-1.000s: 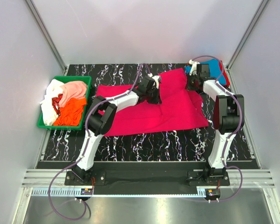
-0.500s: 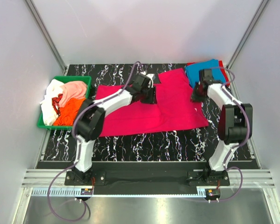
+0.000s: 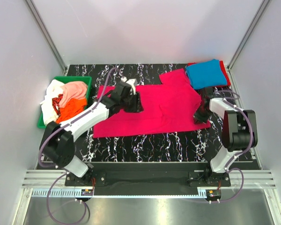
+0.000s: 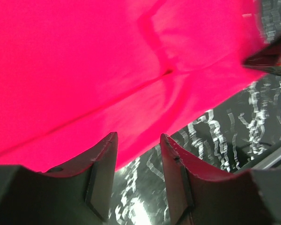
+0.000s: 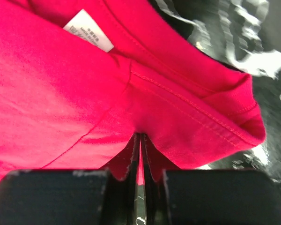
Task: Fold and stack the t-shirts
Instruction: Fold the tshirt
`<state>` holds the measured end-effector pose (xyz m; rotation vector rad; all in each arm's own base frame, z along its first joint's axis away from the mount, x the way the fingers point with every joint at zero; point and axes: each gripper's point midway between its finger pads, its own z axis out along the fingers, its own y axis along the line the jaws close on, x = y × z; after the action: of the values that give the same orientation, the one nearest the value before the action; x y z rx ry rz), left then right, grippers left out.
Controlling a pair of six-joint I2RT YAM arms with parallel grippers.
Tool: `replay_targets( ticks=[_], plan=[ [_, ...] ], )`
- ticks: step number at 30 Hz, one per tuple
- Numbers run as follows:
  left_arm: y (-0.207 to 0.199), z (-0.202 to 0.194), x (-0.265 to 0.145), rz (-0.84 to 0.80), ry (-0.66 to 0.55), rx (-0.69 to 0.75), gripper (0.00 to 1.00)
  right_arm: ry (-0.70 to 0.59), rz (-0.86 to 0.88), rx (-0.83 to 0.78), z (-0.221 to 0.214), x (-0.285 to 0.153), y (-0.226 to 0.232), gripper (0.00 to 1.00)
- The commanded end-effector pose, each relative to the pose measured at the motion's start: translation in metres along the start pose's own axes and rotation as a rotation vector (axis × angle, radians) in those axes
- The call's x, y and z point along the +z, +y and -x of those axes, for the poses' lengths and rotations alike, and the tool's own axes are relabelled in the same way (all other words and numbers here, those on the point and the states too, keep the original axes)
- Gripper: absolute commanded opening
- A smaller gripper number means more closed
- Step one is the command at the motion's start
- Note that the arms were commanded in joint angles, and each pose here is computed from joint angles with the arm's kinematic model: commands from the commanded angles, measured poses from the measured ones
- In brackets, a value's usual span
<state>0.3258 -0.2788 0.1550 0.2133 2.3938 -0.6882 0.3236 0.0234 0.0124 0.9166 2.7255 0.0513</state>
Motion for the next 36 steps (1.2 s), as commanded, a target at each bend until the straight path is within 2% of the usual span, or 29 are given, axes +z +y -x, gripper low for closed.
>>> replay_targets(
  ticks=[1,7,12,15,17,19,21,22,26,27,32,33,34,36],
  plan=[
    [0.026,-0.004,-0.016,0.055,-0.031,-0.116,0.46,-0.007,-0.13,0.078,-0.009,0.004,-0.045,0.11],
    [0.046,0.001,-0.037,0.096,-0.092,-0.195,0.47,-0.006,-0.149,0.122,-0.03,-0.002,-0.067,0.11],
    [0.079,0.038,-0.061,0.174,-0.182,-0.194,0.5,-0.064,-0.126,0.125,-0.02,-0.023,-0.072,0.15],
    [0.106,0.066,-0.066,0.216,-0.195,-0.166,0.5,-0.123,0.004,0.078,0.011,-0.054,-0.04,0.22],
    [0.12,0.087,-0.061,0.248,-0.195,-0.132,0.5,-0.192,0.163,0.019,0.041,-0.089,-0.003,0.26],
    [0.148,0.088,-0.045,0.303,-0.136,-0.164,0.5,-0.266,0.285,-0.034,0.074,-0.122,0.031,0.3],
    [0.164,0.109,-0.041,0.32,-0.144,-0.17,0.5,-0.286,0.291,-0.076,0.097,-0.119,0.047,0.31],
    [0.173,0.119,-0.026,0.321,-0.129,-0.171,0.49,-0.332,0.331,-0.101,0.117,-0.134,0.065,0.31],
    [0.204,0.132,0.006,0.338,-0.058,-0.104,0.48,-0.343,0.381,-0.229,0.147,-0.124,0.103,0.32],
    [0.213,0.133,0.011,0.366,-0.05,-0.116,0.48,-0.328,0.369,-0.243,0.152,-0.108,0.109,0.33],
    [0.26,0.158,0.04,0.393,-0.076,-0.21,0.46,-0.389,0.402,-0.285,0.192,-0.098,0.149,0.32],
    [0.265,0.161,0.043,0.403,-0.082,-0.221,0.46,-0.377,0.394,-0.29,0.196,-0.082,0.153,0.33],
    [0.273,0.166,0.05,0.411,-0.092,-0.239,0.46,-0.411,0.407,-0.3,0.208,-0.088,0.161,0.33],
    [0.287,0.163,0.062,0.423,-0.087,-0.274,0.46,-0.398,0.401,-0.332,0.205,-0.069,0.179,0.32]
  ],
)
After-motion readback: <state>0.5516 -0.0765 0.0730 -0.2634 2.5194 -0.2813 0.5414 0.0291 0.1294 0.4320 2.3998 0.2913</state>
